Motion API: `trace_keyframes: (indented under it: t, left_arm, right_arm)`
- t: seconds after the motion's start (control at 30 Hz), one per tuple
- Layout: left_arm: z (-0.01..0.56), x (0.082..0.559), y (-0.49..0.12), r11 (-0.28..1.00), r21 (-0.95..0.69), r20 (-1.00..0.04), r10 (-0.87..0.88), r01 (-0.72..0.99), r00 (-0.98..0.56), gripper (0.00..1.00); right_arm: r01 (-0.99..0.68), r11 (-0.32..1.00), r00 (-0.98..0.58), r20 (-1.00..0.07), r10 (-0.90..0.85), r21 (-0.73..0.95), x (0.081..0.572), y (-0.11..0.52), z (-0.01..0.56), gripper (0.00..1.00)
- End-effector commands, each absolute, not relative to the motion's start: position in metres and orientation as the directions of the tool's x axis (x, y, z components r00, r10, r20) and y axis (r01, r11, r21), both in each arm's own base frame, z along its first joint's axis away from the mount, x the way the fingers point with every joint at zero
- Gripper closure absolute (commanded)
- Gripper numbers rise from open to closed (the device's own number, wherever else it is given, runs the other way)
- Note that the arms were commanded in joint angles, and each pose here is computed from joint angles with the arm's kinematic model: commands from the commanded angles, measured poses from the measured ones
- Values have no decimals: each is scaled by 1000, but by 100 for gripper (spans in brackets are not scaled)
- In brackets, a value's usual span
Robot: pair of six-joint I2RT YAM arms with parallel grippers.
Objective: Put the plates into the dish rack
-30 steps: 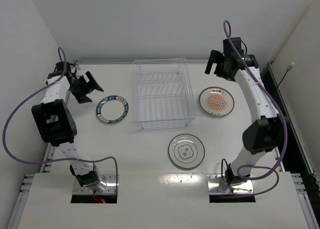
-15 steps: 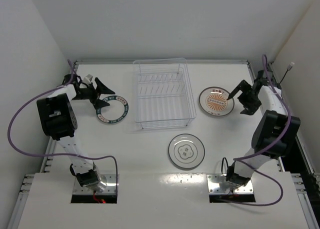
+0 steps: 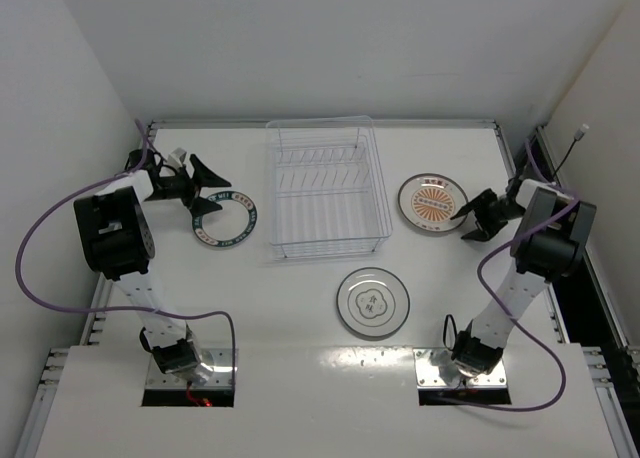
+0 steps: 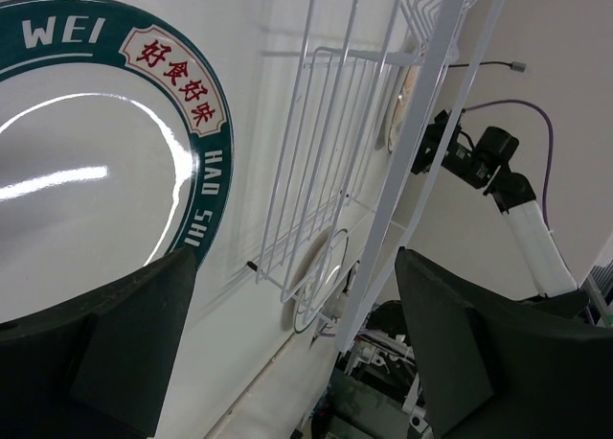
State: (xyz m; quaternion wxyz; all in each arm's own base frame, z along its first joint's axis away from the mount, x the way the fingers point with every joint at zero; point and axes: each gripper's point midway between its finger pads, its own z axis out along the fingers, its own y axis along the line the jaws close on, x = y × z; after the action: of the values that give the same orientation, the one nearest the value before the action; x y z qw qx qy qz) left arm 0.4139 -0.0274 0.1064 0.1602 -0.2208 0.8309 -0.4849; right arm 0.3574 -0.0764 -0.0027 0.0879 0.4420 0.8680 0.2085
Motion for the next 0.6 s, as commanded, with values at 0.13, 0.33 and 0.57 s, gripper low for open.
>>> trace_keyframes:
  t: [0.13,0.33,0.57]
  left_arm:
    - [113,415,-31,418,-894,-80,-505,-163,-860,18]
    - [112,415,-32,404,-898,-61,-505,-174,-861,18]
    - [106,417,-23,442,-871,-53,-516,-213,-855,16]
  right_arm:
    - [658,512,-640,53,766,553,392,-54,-11,72]
    - [616,549,-640,-47,767,565,409,-63,19,100]
    - [504,712,-534,-472,702,489,460,-85,159,100]
